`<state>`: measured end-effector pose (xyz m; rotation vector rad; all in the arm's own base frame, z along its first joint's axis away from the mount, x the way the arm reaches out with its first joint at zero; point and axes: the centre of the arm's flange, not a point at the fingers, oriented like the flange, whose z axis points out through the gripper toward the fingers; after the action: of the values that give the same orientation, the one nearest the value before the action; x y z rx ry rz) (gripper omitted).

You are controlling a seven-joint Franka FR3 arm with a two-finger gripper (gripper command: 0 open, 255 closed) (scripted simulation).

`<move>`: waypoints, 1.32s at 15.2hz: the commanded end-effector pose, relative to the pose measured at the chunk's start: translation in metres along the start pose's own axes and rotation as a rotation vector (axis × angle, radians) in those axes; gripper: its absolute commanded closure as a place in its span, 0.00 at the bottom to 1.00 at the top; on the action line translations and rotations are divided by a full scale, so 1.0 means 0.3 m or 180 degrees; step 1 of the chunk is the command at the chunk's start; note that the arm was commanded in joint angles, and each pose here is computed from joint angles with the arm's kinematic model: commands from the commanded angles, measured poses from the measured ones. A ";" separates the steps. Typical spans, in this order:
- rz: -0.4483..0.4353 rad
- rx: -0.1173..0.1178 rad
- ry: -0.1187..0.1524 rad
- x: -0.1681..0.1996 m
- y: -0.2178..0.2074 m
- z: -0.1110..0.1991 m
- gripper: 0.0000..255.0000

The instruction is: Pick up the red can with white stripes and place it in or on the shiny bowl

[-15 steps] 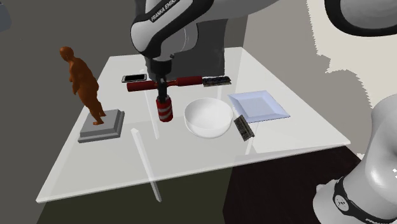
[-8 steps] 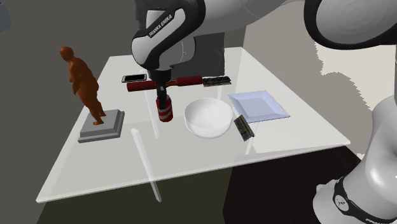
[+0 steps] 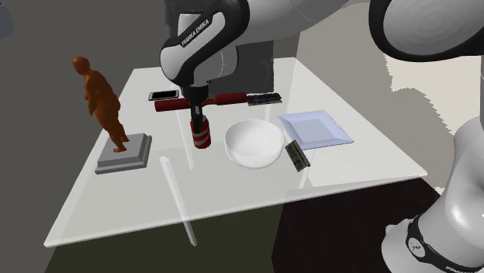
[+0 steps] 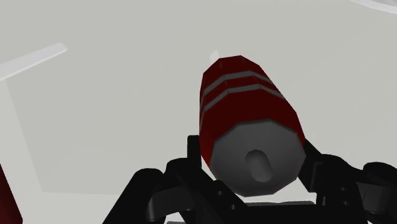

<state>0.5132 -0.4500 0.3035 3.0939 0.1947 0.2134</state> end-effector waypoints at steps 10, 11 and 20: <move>0.0000 0.0000 -0.0001 0.002 0.001 -0.017 1.00; 0.0000 0.0000 -0.0001 0.004 0.002 -0.034 1.00; 0.0000 0.0000 -0.0001 0.026 0.008 -0.191 1.00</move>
<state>0.5128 -0.4503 0.3559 3.0942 0.1948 0.2130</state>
